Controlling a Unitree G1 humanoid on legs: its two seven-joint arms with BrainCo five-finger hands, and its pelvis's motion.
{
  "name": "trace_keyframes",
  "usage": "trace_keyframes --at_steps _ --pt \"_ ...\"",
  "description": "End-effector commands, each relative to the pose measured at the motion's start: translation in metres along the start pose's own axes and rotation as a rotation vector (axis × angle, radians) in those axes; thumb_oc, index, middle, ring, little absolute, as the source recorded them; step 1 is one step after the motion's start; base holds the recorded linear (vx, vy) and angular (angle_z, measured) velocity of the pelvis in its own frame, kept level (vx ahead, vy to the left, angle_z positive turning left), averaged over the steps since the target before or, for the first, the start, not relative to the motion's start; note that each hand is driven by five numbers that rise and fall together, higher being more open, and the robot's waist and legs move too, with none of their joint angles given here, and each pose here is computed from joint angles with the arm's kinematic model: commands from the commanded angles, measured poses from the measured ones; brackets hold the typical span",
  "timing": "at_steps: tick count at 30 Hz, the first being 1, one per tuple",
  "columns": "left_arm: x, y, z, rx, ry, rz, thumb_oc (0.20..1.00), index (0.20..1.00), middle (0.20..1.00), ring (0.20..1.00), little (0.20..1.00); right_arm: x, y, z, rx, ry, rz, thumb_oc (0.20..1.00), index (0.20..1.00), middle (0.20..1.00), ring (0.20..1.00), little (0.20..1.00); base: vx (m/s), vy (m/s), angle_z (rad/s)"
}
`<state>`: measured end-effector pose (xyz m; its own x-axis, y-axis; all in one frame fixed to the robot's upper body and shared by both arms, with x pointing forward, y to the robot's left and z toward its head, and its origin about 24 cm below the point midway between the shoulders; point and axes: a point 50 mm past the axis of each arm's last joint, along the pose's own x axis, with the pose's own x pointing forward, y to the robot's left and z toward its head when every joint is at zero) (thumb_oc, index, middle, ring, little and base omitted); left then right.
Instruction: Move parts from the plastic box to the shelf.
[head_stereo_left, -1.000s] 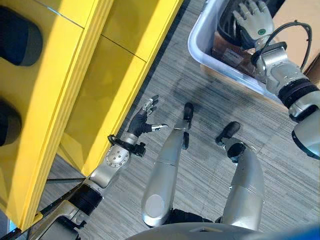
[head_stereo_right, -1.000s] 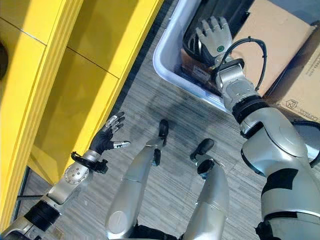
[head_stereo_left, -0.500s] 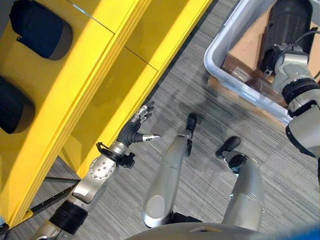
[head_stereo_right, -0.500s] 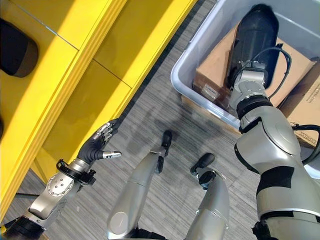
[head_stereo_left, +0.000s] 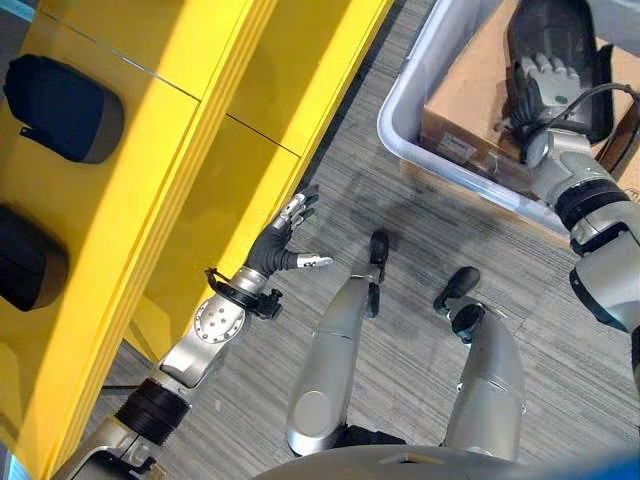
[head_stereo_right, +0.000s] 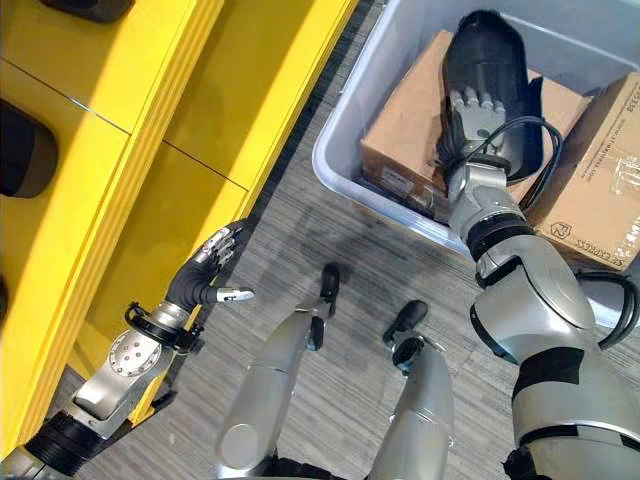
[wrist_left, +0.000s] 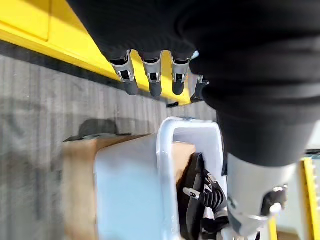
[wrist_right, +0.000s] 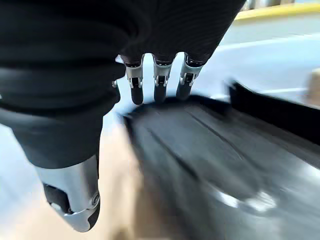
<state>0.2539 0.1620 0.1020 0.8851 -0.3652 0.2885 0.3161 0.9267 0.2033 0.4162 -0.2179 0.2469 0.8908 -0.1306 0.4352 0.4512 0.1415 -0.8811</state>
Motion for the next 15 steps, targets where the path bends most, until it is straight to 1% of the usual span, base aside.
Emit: trace_keyframes --at_steps 1,5,6,7,9,11,12,15 --pt "0.002 -0.003 0.026 -0.005 -0.191 0.064 1.000 1.000 1.000 1.000 1.000 0.001 -0.029 0.010 0.133 -0.108 -0.246 1.000 1.000 1.000 1.000 1.000 -0.01 0.035 -0.12" --pt "0.005 -0.003 0.044 0.009 -0.320 0.110 1.000 1.000 1.000 1.000 1.000 -0.012 -0.038 0.031 0.348 -0.202 -0.415 1.000 1.000 1.000 1.000 1.000 -0.01 0.023 -0.11" --pt "0.006 -0.003 0.046 0.009 -0.331 0.112 1.000 1.000 1.000 1.000 1.000 -0.013 -0.038 0.033 0.362 -0.207 -0.425 1.000 1.000 1.000 1.000 1.000 -0.02 0.007 -0.16" --pt "0.008 -0.004 0.060 0.008 -0.423 0.126 1.000 1.000 1.000 1.000 1.000 -0.024 -0.037 0.038 0.469 -0.234 -0.471 1.000 1.000 1.000 1.000 1.000 -0.02 -0.006 -0.12" --pt "0.011 -0.005 0.078 0.027 -0.537 0.165 1.000 1.000 1.000 1.000 1.000 -0.039 -0.028 0.038 0.587 -0.225 -0.485 1.000 1.000 1.000 1.000 1.000 -0.03 -0.019 -0.13" --pt "0.011 -0.004 0.085 0.026 -0.584 0.179 1.000 1.000 1.000 1.000 1.000 -0.047 -0.023 0.036 0.611 -0.212 -0.487 1.000 1.000 1.000 1.000 1.000 -0.07 -0.002 -0.21" --pt "0.014 -0.004 0.098 0.036 -0.656 0.176 1.000 1.000 1.000 1.000 1.000 -0.057 -0.016 0.031 0.643 -0.188 -0.492 1.000 1.000 1.000 1.000 1.000 -0.10 0.024 -0.22" --pt "0.018 -0.008 0.110 0.052 -0.727 0.173 1.000 1.000 1.000 1.000 1.000 -0.074 -0.008 0.028 0.682 -0.184 -0.493 1.000 1.000 1.000 1.000 1.000 -0.06 0.067 -0.37"
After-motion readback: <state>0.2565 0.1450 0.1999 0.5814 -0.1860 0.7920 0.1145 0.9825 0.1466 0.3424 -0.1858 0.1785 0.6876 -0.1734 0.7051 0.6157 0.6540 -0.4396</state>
